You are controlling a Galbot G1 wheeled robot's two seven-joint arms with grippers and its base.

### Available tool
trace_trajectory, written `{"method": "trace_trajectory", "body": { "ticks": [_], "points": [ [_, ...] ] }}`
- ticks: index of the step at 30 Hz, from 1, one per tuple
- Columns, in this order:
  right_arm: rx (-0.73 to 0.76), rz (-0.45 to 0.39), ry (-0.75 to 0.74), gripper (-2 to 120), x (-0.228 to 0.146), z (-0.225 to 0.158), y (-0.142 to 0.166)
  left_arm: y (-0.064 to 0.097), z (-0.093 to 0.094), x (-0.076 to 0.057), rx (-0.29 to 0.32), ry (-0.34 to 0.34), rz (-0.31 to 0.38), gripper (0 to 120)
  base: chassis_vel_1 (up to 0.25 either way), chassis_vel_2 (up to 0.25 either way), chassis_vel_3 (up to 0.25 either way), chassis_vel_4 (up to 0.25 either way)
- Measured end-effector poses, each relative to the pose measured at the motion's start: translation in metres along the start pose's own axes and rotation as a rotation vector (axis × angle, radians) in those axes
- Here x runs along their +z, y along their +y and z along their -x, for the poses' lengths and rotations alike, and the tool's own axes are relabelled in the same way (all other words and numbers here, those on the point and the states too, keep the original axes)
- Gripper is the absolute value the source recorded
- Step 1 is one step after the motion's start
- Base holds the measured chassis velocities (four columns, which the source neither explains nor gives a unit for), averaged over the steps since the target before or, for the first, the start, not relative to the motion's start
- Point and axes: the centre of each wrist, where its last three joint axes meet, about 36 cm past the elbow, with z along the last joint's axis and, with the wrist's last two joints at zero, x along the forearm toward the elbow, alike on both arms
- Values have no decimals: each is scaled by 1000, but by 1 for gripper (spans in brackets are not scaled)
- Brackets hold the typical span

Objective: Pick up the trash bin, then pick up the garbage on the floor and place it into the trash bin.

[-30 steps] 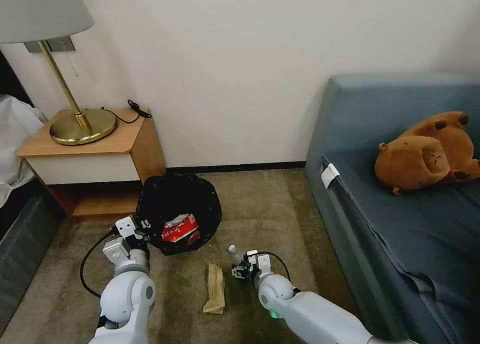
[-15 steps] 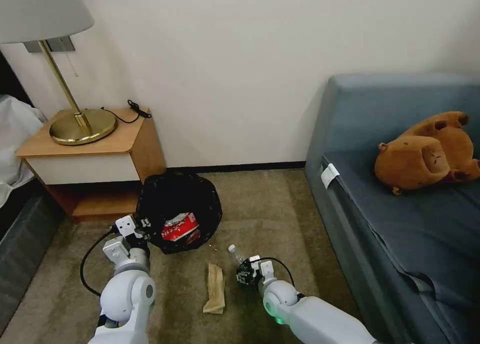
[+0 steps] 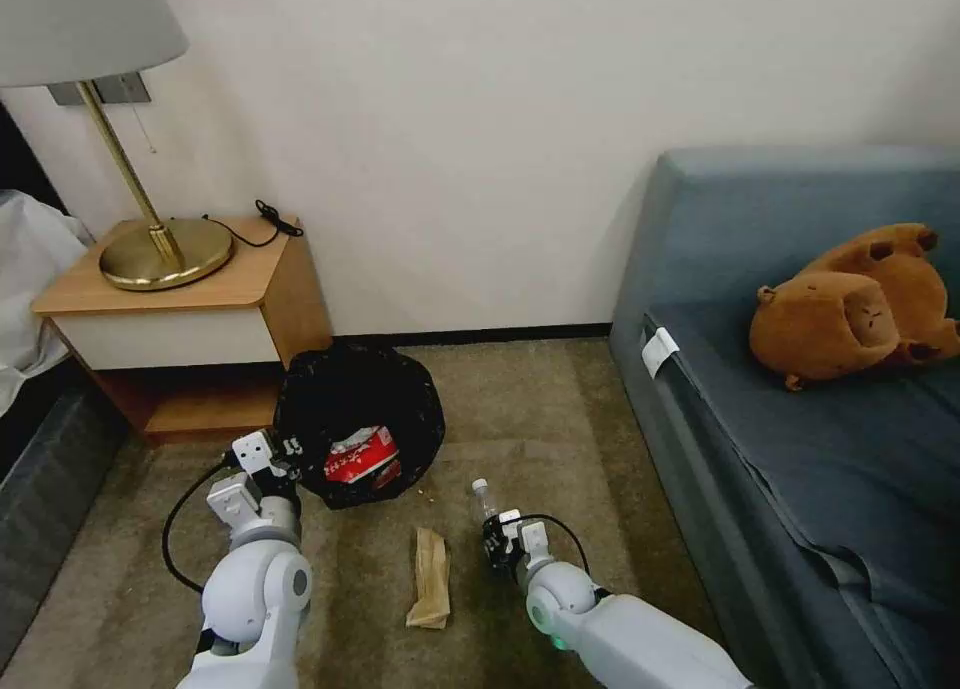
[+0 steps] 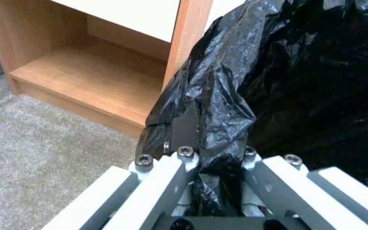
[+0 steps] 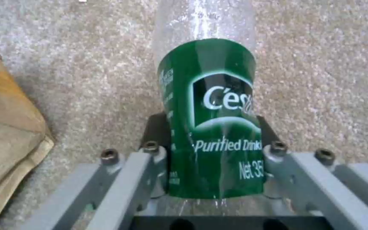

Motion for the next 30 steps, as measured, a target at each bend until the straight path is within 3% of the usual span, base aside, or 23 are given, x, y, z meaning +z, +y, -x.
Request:
{"method": "trace_trajectory", "body": {
  "ticks": [14,20,27,30],
  "points": [
    [38,109,-141,22,-43,-10,-26,1,6,4,-3,11,0,3,0,0,0,0],
    [75,154,-336,22,-87,-35,-42,2,15,8,-1,23,0,3,0,0,0,0],
    [100,78,-547,22,-119,-61,-50,-1,19,13,8,39,4,3,0,0,0,0],
    [72,32,-676,22,-145,-81,-37,-5,19,19,12,51,6,3,0,0,0,0]
  ]
}}
